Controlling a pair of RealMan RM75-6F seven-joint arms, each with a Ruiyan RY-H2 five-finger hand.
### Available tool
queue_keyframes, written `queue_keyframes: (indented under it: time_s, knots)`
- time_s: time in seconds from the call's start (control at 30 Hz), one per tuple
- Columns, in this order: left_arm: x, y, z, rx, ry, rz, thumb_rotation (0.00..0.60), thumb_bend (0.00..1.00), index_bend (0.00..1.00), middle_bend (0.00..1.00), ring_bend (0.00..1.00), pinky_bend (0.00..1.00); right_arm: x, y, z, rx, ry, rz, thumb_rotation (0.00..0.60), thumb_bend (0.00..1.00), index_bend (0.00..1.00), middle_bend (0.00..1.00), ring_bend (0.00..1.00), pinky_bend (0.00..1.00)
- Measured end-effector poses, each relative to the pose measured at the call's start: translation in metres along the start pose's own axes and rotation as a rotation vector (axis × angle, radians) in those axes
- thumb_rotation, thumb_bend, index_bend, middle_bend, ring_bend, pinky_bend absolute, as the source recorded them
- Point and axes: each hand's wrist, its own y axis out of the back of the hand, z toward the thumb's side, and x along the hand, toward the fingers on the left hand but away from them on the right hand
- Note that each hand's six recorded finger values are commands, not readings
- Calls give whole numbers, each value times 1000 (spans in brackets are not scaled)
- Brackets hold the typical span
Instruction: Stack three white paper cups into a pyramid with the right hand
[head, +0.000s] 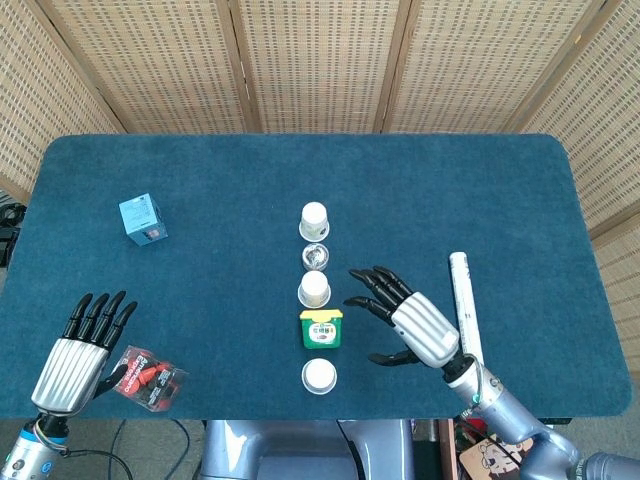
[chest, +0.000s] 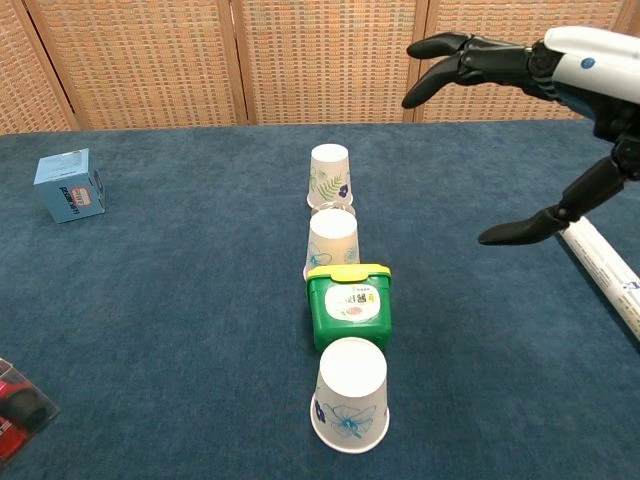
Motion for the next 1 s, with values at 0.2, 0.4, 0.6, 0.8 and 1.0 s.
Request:
queue_keyframes:
  time_s: [0.2, 0.4, 0.6, 0.8, 1.0]
  knots:
    - [-2, 3, 2, -3, -9, 10, 600, 206, 0, 0, 0, 0, 1, -29, 14, -10, 23, 54, 600, 131, 319, 0, 0, 0]
    - [-3, 4, 3, -6, -11, 14, 600, 206, 0, 0, 0, 0, -5, -43, 23, -11, 43, 79, 600, 131, 330, 0, 0, 0]
    - [-4, 5, 4, -9, -18, 15, 600, 206, 0, 0, 0, 0, -14, -59, 27, -5, 57, 92, 600, 131, 362, 0, 0, 0]
    - [-3, 4, 6, -8, -22, 11, 600, 206, 0, 0, 0, 0, -19, -78, 24, -2, 56, 114, 600, 131, 377, 0, 0, 0]
    - [-4, 3, 7, -7, -26, 7, 600, 207, 0, 0, 0, 0, -23, -91, 22, 10, 59, 103, 600, 132, 377, 0, 0, 0]
